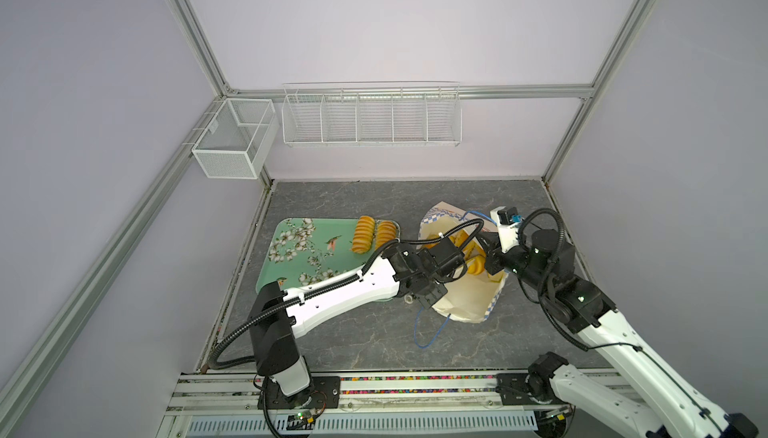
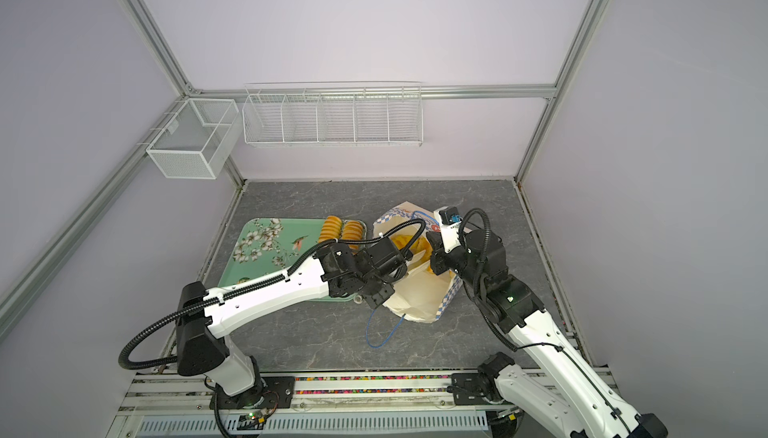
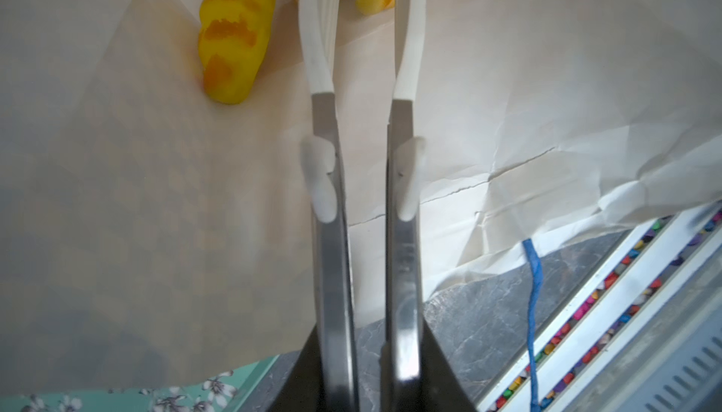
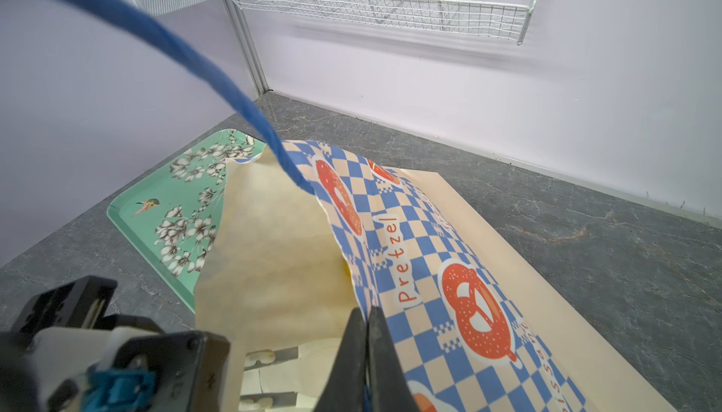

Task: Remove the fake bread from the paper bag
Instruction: 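Insert the tongs into the bag and clamp a round yellow bun, then lift the bun out of the bag toward the tray with the left gripper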

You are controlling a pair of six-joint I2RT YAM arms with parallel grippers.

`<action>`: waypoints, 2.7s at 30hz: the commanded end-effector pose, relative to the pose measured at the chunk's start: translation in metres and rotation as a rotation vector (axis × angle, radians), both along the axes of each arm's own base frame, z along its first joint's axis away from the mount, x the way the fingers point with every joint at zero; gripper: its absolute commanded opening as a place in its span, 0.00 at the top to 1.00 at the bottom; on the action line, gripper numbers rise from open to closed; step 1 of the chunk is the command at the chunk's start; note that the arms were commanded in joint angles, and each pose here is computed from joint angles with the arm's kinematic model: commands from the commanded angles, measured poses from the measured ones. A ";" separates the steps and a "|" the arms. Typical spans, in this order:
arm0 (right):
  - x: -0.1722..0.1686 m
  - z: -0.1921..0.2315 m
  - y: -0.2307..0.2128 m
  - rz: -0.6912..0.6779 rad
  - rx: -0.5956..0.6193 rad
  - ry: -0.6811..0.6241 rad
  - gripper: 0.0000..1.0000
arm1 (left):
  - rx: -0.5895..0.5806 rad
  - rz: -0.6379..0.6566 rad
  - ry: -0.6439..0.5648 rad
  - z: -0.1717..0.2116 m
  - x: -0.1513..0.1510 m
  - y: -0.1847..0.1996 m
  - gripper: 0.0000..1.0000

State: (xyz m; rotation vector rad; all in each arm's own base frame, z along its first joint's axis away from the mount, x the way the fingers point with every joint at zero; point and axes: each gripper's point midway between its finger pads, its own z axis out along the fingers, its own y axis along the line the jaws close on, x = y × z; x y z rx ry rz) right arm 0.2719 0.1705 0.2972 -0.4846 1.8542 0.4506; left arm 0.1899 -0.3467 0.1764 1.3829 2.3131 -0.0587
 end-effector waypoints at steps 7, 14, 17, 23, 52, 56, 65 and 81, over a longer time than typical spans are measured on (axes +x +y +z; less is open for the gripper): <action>-0.004 0.004 -0.002 0.011 -0.001 0.000 0.93 | 0.120 -0.118 -0.095 -0.014 0.020 -0.012 0.70; -0.007 0.016 -0.002 0.019 0.004 -0.017 0.93 | 0.105 -0.127 -0.086 -0.022 0.024 -0.028 0.69; -0.007 0.015 -0.002 0.020 0.001 -0.017 0.93 | 0.116 -0.128 -0.081 -0.026 0.025 -0.030 0.69; -0.008 0.014 -0.002 0.026 -0.005 -0.015 0.93 | 0.124 -0.142 -0.067 -0.036 0.026 -0.037 0.69; 0.001 0.012 -0.012 -0.054 -0.017 -0.007 0.93 | 0.103 -0.034 -0.111 0.026 0.006 0.027 1.00; 0.002 0.011 -0.012 -0.062 -0.009 0.000 0.93 | 0.061 -0.010 -0.105 0.043 -0.006 0.049 1.00; 0.015 0.004 -0.024 -0.179 -0.006 0.045 0.93 | -0.059 0.014 -0.081 0.076 -0.038 0.103 1.00; 0.025 0.003 -0.029 -0.242 -0.003 0.068 0.93 | -0.409 0.362 -0.010 0.093 -0.046 0.175 1.00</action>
